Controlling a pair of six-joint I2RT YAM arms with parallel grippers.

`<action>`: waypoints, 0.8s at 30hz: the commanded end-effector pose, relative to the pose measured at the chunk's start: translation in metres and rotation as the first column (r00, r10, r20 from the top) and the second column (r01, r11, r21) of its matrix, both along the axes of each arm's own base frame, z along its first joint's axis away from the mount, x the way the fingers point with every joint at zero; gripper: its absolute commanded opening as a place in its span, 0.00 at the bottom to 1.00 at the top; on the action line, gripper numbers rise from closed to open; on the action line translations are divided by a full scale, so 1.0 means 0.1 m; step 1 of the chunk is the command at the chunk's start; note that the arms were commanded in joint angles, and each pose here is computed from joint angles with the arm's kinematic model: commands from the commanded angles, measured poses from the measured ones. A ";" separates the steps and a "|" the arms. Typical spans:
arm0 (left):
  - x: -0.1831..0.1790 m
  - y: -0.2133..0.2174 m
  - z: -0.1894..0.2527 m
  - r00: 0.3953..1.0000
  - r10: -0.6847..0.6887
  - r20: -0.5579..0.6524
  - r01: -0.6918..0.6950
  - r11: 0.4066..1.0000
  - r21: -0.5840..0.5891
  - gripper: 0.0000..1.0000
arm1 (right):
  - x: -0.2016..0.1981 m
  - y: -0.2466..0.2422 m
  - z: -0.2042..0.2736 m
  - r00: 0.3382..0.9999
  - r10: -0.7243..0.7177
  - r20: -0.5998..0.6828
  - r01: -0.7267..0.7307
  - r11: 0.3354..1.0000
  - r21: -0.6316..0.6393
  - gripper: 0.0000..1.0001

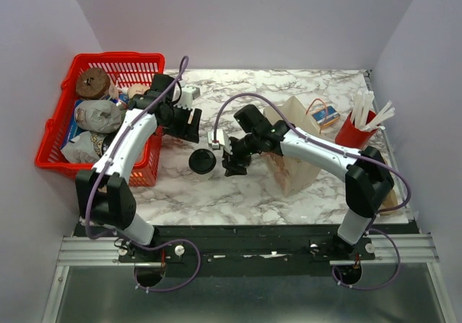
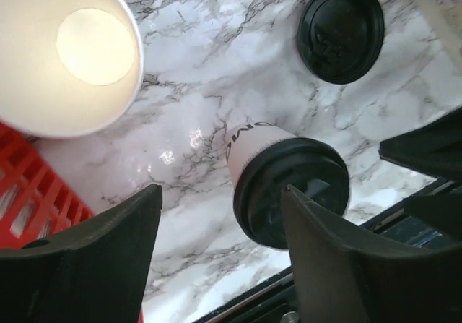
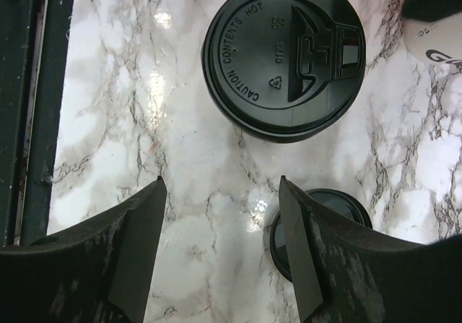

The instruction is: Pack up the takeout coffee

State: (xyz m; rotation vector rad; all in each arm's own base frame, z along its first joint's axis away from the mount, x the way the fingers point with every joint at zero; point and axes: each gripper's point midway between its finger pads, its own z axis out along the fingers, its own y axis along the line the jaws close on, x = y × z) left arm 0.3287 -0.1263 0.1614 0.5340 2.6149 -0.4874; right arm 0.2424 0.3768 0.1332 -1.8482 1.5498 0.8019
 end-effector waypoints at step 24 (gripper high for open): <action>-0.62 -0.37 -0.14 0.968 0.165 -0.188 -0.168 0.986 0.001 0.99 | -0.07 -0.43 0.18 0.991 -0.097 0.094 0.099 0.995 -0.019 0.76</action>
